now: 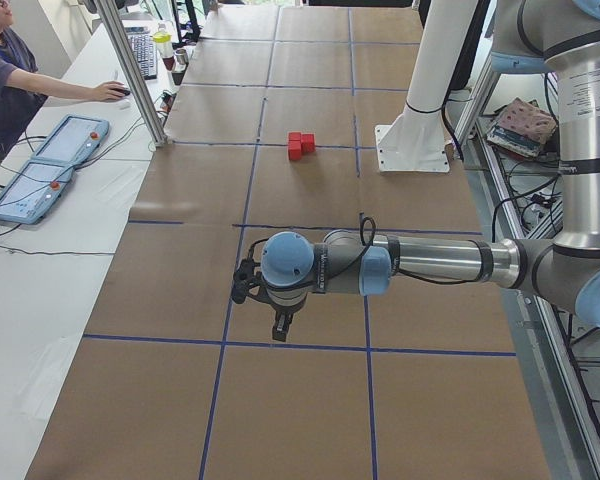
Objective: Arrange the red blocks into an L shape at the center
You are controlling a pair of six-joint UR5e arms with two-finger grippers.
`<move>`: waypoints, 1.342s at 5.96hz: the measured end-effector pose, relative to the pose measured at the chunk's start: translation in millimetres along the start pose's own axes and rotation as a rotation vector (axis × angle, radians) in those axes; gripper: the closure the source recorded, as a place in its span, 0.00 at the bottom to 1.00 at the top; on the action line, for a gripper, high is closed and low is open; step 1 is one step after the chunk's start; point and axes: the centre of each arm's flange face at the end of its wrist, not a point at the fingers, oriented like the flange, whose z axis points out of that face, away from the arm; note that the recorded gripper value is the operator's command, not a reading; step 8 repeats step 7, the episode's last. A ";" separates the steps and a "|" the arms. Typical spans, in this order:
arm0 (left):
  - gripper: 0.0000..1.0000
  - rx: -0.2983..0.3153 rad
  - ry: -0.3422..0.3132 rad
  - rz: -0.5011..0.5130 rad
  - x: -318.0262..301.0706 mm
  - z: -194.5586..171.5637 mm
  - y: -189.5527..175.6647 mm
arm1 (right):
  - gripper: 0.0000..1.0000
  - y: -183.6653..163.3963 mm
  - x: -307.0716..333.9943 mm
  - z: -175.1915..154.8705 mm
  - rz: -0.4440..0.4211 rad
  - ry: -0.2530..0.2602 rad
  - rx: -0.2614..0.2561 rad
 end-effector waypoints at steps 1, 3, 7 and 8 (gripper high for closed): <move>0.00 -0.036 -0.094 0.013 -5.1 8.7 2.2 | 0.00 0.0 -0.1 -0.1 0.000 0.000 0.000; 0.00 -0.157 -0.165 -0.031 4.4 16.5 -7.0 | 0.00 -0.1 -0.2 -0.3 0.000 0.000 0.001; 0.00 -0.157 -0.119 -0.023 17.7 14.6 -12.3 | 0.00 0.0 0.1 0.1 -0.001 0.000 0.000; 0.00 -0.157 -0.119 -0.023 17.7 14.6 -12.3 | 0.00 0.0 0.1 0.1 -0.001 0.000 0.000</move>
